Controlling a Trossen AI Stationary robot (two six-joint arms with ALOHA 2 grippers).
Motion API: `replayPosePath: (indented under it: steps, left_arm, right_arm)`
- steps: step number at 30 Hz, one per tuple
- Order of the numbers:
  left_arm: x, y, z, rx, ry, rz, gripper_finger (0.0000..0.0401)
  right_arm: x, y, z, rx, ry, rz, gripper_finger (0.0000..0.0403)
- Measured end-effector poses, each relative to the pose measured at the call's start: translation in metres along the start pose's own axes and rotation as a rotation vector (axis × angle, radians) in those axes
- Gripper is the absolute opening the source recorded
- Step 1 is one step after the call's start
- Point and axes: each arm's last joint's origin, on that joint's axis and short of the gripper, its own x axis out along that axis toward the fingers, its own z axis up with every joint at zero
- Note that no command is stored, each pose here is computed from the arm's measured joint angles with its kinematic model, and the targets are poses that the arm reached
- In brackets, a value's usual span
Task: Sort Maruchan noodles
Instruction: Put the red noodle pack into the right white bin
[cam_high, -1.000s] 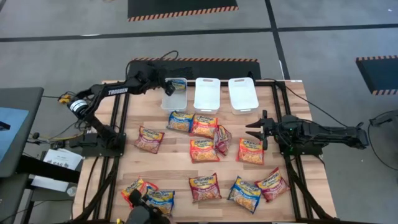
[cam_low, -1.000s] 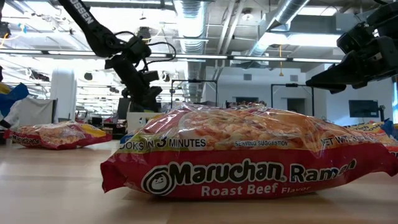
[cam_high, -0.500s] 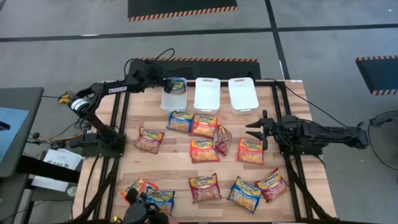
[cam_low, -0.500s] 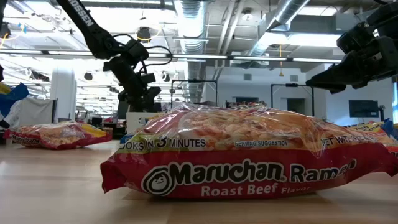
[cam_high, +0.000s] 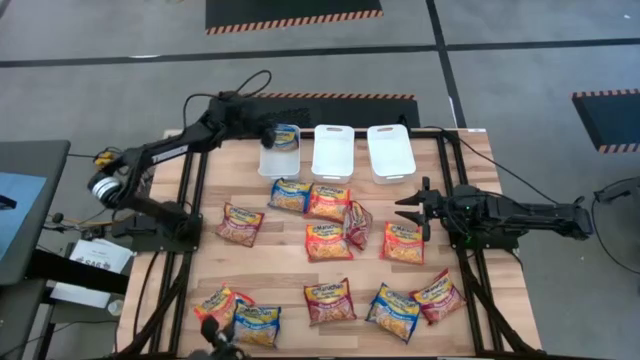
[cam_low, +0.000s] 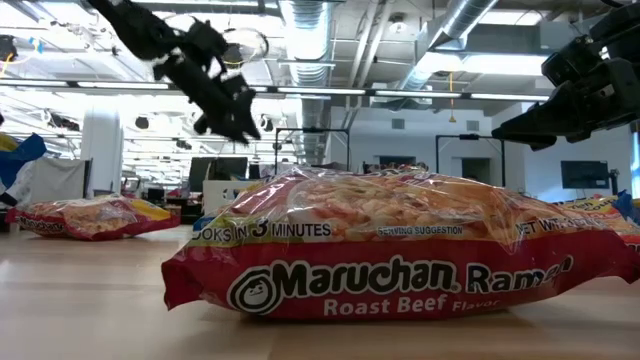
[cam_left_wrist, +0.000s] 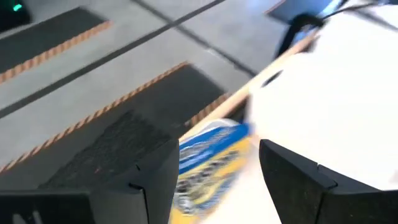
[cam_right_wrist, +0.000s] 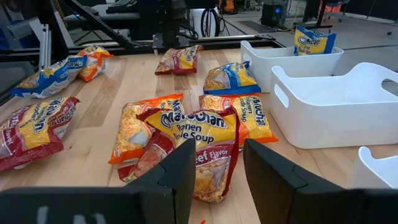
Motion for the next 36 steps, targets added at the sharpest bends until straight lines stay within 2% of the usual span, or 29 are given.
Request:
replayPosePath:
  steps: [6, 11, 22, 31, 36]
  left_arm:
    - [-0.031, -0.021, 0.013, 0.016, -0.053, -0.123, 0.0208]
    - [-0.045, -0.046, 0.014, -0.009, -0.042, -0.305, 0.0208]
    - [-0.064, -0.125, 0.004, 0.062, -0.009, -0.598, 0.0208]
    - [-0.086, -0.17, -0.005, 0.042, -0.031, -0.63, 0.0208]
    - [-0.094, -0.181, -0.009, -0.107, -0.002, -0.576, 0.0208]
  right_arm:
    - [0.0, 0.0, 0.0, 0.0, 0.0, 0.0, 0.0159]
    - [0.0, 0.0, 0.0, 0.0, 0.0, 0.0, 0.0159]
    - [0.0, 0.0, 0.0, 0.0, 0.0, 0.0, 0.0159]
    - [0.0, 0.0, 0.0, 0.0, 0.0, 0.0, 0.0159]
    - [0.0, 0.0, 0.0, 0.0, 0.0, -0.001, 0.0159]
